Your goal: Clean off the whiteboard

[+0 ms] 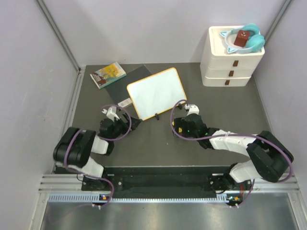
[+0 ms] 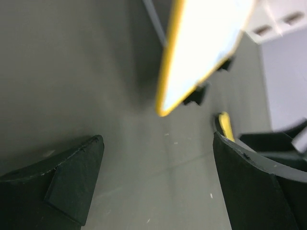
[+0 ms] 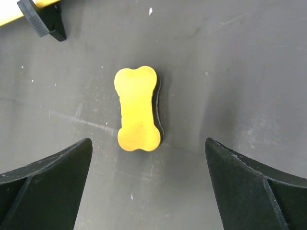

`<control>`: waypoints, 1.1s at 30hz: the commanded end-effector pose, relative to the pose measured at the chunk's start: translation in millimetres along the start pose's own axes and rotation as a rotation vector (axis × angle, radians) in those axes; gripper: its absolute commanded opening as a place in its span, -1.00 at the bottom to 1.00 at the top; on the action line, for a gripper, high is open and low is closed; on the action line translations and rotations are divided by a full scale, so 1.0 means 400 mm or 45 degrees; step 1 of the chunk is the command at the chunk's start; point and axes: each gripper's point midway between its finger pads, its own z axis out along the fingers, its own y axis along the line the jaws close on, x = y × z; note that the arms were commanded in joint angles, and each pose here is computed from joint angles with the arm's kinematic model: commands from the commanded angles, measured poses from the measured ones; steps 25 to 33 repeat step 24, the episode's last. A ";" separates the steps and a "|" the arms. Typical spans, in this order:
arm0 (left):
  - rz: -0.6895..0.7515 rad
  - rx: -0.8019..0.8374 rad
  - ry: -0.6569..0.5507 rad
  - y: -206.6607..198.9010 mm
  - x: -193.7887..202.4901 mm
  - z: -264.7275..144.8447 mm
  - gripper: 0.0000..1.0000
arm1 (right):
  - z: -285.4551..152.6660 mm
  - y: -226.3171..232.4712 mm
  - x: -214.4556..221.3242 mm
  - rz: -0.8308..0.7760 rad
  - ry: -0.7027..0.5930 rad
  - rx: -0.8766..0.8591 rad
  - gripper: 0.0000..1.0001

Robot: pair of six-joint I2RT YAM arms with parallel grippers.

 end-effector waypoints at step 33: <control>0.281 -0.657 0.007 0.014 -0.181 -0.141 0.98 | -0.174 -0.317 -0.332 0.098 -0.341 0.365 0.98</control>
